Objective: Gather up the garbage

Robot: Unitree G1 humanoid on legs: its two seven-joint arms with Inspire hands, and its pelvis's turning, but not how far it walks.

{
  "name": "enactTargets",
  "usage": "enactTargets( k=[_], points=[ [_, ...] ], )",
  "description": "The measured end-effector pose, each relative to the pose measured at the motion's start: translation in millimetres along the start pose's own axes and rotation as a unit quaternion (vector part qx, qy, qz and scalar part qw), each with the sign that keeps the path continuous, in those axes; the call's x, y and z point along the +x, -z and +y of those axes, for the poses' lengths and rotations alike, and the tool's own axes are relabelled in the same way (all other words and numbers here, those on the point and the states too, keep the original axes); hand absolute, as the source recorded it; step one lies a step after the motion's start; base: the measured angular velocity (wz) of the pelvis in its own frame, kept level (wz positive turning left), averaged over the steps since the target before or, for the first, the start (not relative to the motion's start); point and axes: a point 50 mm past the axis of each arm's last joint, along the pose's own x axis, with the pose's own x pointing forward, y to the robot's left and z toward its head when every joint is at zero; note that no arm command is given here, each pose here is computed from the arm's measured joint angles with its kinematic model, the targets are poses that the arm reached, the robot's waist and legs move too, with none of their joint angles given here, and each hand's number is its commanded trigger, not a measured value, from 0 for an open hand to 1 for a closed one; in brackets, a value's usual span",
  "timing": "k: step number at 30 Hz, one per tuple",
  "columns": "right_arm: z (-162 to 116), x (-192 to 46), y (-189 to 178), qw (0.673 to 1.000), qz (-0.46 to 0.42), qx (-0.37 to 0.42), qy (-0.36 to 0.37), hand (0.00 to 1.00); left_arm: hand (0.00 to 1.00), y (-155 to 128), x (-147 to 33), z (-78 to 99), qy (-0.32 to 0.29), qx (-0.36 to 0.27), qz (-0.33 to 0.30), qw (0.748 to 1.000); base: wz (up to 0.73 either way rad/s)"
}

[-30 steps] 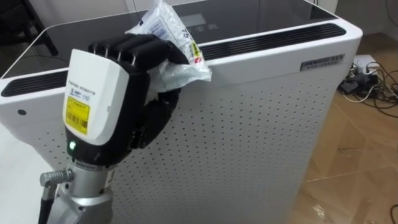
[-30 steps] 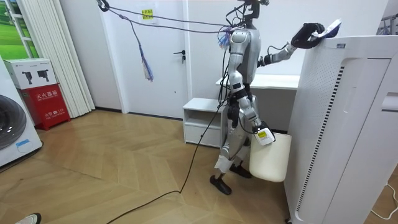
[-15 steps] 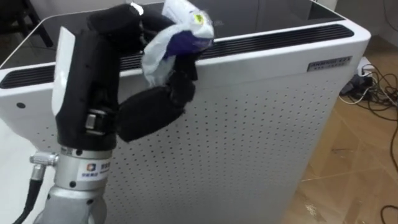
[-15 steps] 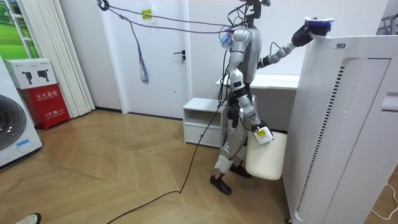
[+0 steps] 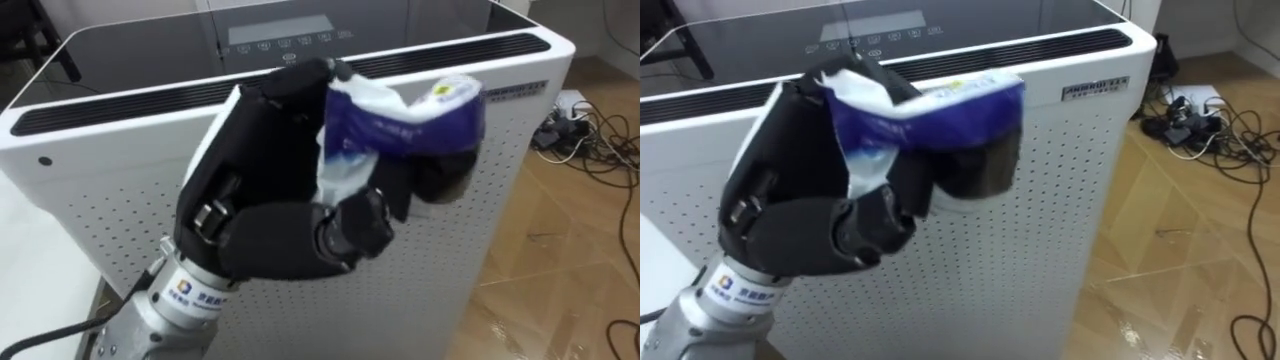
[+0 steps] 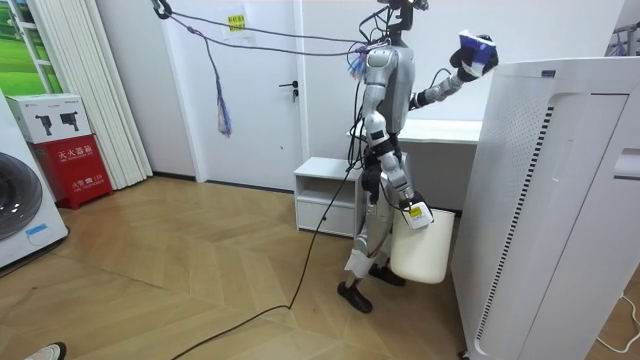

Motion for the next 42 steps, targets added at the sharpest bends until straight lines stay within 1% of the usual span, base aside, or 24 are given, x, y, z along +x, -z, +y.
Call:
enactTargets(
  k=[4, 6, 10, 12, 13, 15, 16, 20, 21, 22, 24, 25, 27, 31, 33, 35, 39, 42],
  points=[
    [0.5, 0.2, 0.0, 1.0, 0.002, 0.001, -0.002, 1.0, 1.0, 3.3, -0.3, -2.5, 0.027, -0.003, 0.019, 0.999, 0.02],
    [1.1, 0.2, 0.6, 1.0, 0.004, -0.001, -0.003, 1.0, 1.0, 5.4, -0.5, -4.1, 0.044, 0.016, 0.034, 0.998, 0.0],
    [0.8, 0.2, 0.7, 1.0, 0.007, -0.005, -0.003, 1.0, 1.0, 11.8, -4.8, -5.8, 0.058, 0.052, 0.072, 0.994, 0.02],
    [-2.3, -0.4, 0.7, 1.0, 0.009, -0.007, 0.003, 1.0, 1.0, 20.9, -11.4, -0.9, 0.056, 0.087, 0.115, 0.988, 0.03],
    [-2.9, -0.5, 0.8, 1.0, 0.01, -0.006, 0.004, 1.0, 1.0, 24.8, -13.7, 0.6, 0.054, 0.095, 0.129, 0.986, 0.18],
    [-4.2, 0.7, -2.4, 1.0, 0.009, -0.008, 0.007, 1.0, 1.0, 39.8, -22.0, 4.8, 0.05, 0.123, 0.181, 0.975, 0.18],
    [-4.8, 1.3, -4.4, 1.0, 0.007, -0.009, 0.008, 1.0, 1.0, 42.7, -24.7, 5.5, 0.048, 0.13, 0.192, 0.972, 0.07],
    [-8.7, 4.0, -15.1, 1.0, -0.004, -0.016, 0.015, 1.0, 1.0, 64.9, -45.0, 13.4, 0.038, 0.174, 0.274, 0.945, 0.02],
    [-10.2, 5.1, -18.9, 1.0, -0.007, -0.021, 0.017, 1.0, 1.0, 73.4, -51.4, 15.7, 0.031, 0.177, 0.297, 0.938, 0.03],
    [-11.2, 5.7, -21.7, 1.0, -0.01, -0.023, 0.019, 1.0, 1.0, 77.3, -54.3, 16.6, 0.028, 0.176, 0.307, 0.935, 0.07],
    [-14.1, 8.3, -32.3, 0.999, -0.02, -0.033, 0.022, 1.0, 1.0, 89.8, -65.7, 19.2, 0.023, 0.171, 0.343, 0.923, 0.15],
    [-14.8, 8.7, -33.9, 0.999, -0.021, -0.034, 0.022, 1.0, 1.0, 92.2, -68.0, 19.9, 0.022, 0.172, 0.35, 0.92, 0.12],
    [-16.4, 11.6, -38.0, 0.999, -0.017, -0.037, 0.022, 1.0, 1.0, 103.7, -78.3, 21.4, 0.017, 0.172, 0.382, 0.908, 0.0],
    [-17.1, 14.8, -51.9, 0.998, -0.032, -0.041, 0.024, 1.0, 1.0, 120.4, -87.7, 16.8, 0.013, 0.148, 0.409, 0.9, 0.04],
    [-15.6, 16.9, -56.2, 0.998, -0.034, -0.04, 0.023, 1.0, 1.0, 131.0, -96.4, 13.9, 0.011, 0.13, 0.43, 0.894, 0.0],
    [-14.3, 17.8, -58.7, 0.998, -0.037, -0.04, 0.024, 1.0, 1.0, 136.0, -102.8, 14.1, 0.009, 0.122, 0.445, 0.887, -0.06],
    [-16.1, 19.5, -70.2, 0.997, -0.05, -0.042, 0.036, 1.0, 1.0, 149.6, -111.5, 12.4, 0.012, 0.135, 0.478, 0.868, -0.02],
    [-14.5, 20.4, -72.6, 0.997, -0.054, -0.041, 0.042, 1.0, 1.0, 156.3, -116.5, 8.5, 0.013, 0.132, 0.491, 0.861, 0.0]
  ],
)
